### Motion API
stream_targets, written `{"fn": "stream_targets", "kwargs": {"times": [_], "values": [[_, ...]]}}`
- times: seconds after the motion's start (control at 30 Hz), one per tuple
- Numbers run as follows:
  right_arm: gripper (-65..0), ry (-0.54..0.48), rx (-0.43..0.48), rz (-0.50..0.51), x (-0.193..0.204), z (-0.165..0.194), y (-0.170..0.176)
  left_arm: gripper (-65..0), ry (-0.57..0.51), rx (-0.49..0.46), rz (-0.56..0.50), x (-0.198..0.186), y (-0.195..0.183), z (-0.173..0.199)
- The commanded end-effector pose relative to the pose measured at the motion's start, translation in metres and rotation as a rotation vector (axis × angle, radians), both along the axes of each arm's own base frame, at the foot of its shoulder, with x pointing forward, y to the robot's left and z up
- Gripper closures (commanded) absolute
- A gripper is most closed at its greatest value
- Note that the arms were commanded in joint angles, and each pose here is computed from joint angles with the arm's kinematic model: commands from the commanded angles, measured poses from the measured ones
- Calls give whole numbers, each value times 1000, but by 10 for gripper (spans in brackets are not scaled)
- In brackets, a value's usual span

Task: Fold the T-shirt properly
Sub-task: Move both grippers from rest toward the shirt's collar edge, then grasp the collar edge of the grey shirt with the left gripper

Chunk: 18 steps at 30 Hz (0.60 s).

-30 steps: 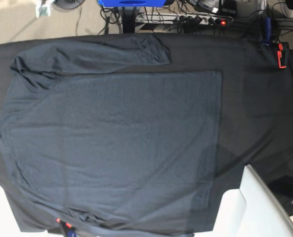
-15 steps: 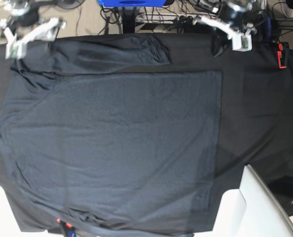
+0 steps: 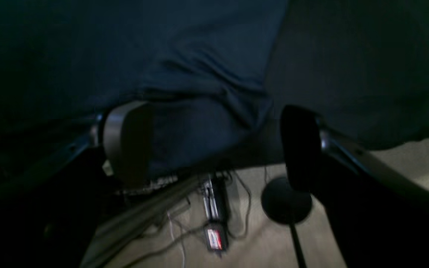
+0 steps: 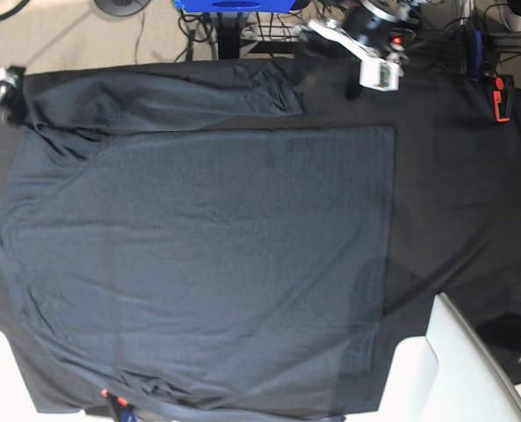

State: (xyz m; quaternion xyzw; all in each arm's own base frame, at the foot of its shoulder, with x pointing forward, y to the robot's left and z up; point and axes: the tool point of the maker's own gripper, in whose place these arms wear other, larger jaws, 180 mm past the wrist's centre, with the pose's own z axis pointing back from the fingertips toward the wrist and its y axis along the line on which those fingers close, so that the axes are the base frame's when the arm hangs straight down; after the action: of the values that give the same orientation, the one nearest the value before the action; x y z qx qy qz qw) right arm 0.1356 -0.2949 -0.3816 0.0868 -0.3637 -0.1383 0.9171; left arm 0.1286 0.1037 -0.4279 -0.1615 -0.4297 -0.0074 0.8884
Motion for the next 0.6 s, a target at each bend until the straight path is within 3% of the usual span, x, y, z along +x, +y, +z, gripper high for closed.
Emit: {"fn": "stream_targets", "kwargs": {"times": [0.0, 0.07, 0.23, 0.47, 0.57], "values": [[-497, -36, -21, 7, 5, 10, -8, -599, -18, -1, -1, 3, 1, 1], [-497, -34, -22, -2, 4, 10, -12, -584, 3, -2, -5, 5, -1, -12], [-497, -35, -42, 14, 7, 13, -18, -571, 98, -109, 29, 7, -21, -42], [-497, -35, -59, 13, 7, 17, -25, -571, 113, -154, -82, 14, -63, -52], [-497, -35, -59, 13, 7, 17, -25, -571, 119, -168, -80, 18, -74, -56]]}}
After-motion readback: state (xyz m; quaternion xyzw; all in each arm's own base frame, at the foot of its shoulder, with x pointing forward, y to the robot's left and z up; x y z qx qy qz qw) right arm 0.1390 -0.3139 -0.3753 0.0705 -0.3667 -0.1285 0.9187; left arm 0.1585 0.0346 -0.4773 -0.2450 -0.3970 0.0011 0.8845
